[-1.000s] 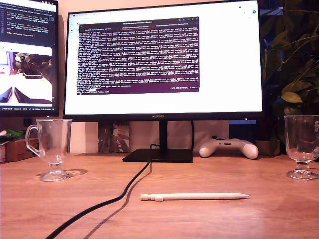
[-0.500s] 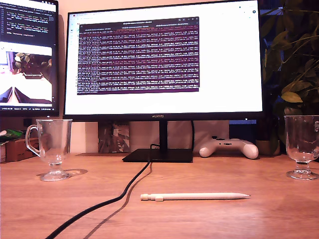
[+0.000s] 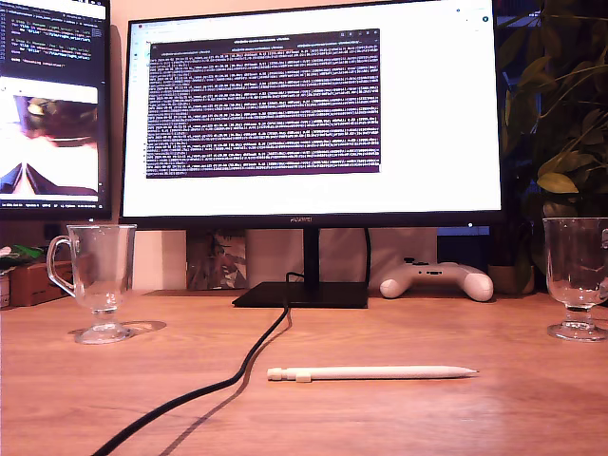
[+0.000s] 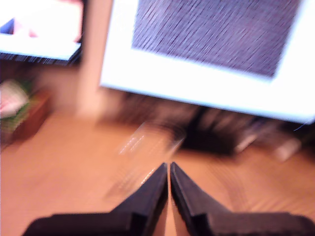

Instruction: Pick the small glass cups in front of you with each of your hands, and place them behind the white pen

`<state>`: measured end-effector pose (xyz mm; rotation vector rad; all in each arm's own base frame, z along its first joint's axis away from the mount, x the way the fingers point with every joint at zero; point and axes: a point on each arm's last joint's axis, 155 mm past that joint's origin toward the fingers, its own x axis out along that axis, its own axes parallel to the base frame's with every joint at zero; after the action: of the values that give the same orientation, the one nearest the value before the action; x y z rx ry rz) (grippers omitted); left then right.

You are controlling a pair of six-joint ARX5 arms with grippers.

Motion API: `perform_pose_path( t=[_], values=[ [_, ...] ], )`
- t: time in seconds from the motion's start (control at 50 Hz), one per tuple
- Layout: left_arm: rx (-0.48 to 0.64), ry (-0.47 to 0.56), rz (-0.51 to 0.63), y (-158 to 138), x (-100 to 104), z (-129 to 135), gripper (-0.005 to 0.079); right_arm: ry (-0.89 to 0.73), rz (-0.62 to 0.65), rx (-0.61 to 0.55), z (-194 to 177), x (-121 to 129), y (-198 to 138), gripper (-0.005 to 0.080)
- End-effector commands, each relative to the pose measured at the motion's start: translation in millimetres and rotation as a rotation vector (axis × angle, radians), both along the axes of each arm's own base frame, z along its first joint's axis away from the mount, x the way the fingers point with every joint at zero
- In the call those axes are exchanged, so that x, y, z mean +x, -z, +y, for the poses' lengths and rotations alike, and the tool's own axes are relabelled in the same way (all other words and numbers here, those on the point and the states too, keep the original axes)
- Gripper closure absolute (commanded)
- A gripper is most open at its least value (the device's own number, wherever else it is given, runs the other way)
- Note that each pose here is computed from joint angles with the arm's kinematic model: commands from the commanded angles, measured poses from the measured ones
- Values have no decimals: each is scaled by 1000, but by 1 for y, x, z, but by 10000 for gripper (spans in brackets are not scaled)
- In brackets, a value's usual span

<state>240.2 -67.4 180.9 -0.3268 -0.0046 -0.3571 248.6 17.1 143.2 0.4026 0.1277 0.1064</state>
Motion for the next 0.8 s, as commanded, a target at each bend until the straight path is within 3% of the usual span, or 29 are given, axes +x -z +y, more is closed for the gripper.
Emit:
perform_pose_path(
  t=[0.0,0.08,0.14,0.3,0.44,0.58,0.78],
  values=[
    [-32,19,-31,-17,-4,-3,764,13,22,171,1,1,4,765],
    [-32,41,-50,-39,-12,-6,764,4,29,295,5,0,0,765],
    [-30,58,-41,-52,-17,-9,764,-99,13,323,23,-4,-12,765],
    [-6,145,95,-71,-25,-23,764,-180,-50,306,36,-17,-65,765],
    [97,226,261,-67,-15,-36,764,-178,-66,202,36,-25,-106,765],
    [164,264,391,-60,3,-40,764,-175,64,132,35,-22,-112,765],
    [263,299,476,-44,28,-42,764,-190,329,58,34,-8,-96,765]
  ],
)
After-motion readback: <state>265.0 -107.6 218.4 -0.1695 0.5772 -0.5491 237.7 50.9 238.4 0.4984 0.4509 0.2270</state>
